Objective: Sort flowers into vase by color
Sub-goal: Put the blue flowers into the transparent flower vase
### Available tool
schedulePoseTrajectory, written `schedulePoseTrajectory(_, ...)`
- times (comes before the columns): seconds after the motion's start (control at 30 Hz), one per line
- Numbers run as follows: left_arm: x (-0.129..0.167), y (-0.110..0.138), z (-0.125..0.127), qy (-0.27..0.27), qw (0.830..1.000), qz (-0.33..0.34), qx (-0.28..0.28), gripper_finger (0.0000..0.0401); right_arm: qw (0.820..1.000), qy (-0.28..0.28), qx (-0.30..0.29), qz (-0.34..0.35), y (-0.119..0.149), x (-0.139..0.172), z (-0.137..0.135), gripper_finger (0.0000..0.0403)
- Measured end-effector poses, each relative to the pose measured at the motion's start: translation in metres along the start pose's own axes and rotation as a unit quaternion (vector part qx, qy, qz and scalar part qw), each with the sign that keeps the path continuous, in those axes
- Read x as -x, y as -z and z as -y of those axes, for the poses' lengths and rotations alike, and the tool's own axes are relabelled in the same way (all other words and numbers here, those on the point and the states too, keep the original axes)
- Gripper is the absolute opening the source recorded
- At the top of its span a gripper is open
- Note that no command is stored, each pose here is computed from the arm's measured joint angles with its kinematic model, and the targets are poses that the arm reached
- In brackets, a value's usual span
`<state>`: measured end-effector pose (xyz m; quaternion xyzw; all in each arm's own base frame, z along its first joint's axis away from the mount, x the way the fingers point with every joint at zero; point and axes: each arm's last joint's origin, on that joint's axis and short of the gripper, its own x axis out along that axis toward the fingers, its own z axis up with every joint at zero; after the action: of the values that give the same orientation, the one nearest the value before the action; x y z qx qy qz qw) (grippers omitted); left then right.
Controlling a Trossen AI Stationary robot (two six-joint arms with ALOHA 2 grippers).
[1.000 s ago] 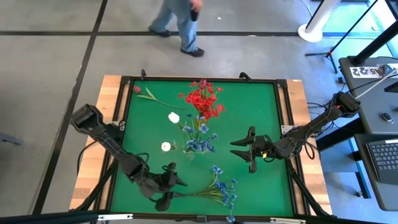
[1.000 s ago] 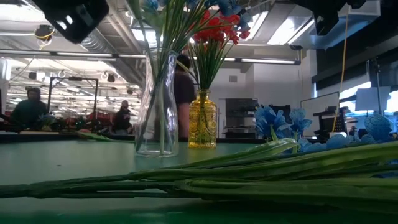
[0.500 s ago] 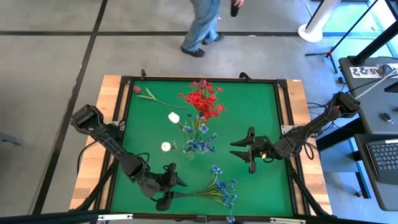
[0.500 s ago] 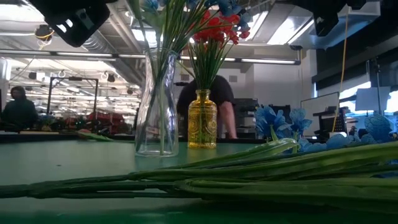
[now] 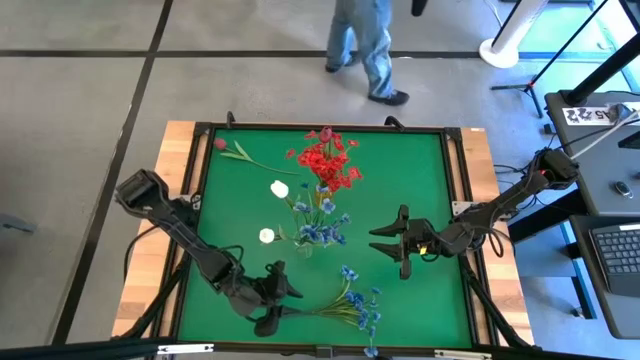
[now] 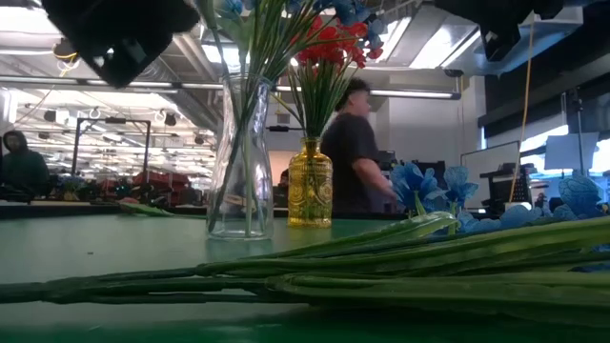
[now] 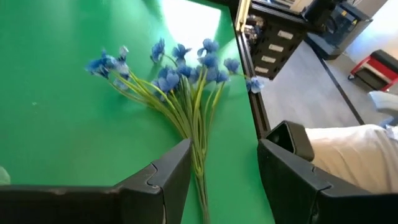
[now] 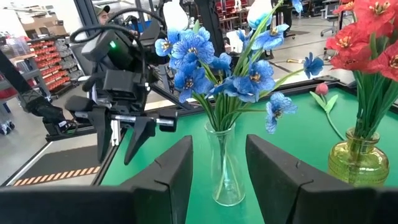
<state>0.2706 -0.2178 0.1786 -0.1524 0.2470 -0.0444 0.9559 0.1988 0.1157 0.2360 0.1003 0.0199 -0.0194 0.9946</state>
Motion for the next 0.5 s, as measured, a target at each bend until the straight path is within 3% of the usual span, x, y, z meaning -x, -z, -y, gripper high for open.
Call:
schedulePoseTrajectory(0.27, -0.027, 0.017, -0.010, -0.007, 1.000, -0.026, 0.008, 0.0177, 1.000, 0.005, 0.003, -0.001, 0.000, 0.000, 0.000, 0.0147)
schedulePoseTrajectory(0.5, -0.064, 0.011, -0.005, -0.004, 0.999, -0.035, -0.038, 0.0177, 1.000, 0.005, 0.003, -0.002, 0.001, 0.000, 0.000, 0.0147)
